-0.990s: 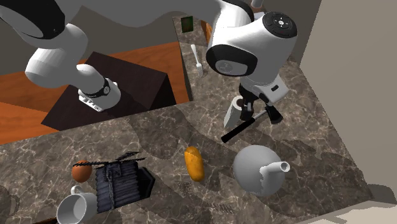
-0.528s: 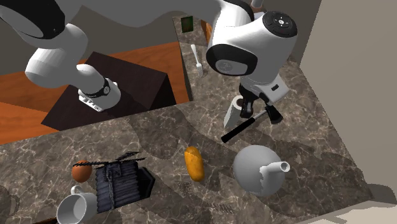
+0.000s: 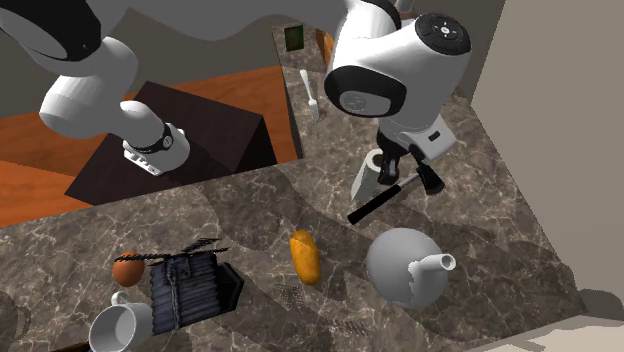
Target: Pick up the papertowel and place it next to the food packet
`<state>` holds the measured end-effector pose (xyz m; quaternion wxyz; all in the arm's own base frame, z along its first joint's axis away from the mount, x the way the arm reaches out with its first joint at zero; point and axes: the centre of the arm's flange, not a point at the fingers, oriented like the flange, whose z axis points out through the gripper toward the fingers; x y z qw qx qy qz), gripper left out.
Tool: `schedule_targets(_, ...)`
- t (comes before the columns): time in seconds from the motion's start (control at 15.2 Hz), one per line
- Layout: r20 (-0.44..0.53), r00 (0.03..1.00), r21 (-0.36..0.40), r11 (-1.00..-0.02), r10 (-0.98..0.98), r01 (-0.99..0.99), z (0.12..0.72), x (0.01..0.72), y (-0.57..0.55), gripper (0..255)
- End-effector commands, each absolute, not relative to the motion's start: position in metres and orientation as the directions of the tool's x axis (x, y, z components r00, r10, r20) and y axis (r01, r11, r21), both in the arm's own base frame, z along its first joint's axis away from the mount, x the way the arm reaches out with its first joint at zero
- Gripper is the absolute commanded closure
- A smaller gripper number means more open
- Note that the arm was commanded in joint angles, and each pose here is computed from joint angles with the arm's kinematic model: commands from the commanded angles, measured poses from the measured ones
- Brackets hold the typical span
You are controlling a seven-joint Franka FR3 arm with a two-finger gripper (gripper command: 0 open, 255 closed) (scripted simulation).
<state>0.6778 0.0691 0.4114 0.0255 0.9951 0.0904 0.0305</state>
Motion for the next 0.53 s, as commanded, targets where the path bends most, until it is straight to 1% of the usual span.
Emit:
schedule_targets(0.0, 0.056, 0.982, 0.057, -0.982, 0.181, 0.178, 0.420, 0.677, 0.069, 255)
schedule_targets(0.46, 0.056, 0.982, 0.057, -0.982, 0.181, 0.178, 0.457, 0.677, 0.069, 255)
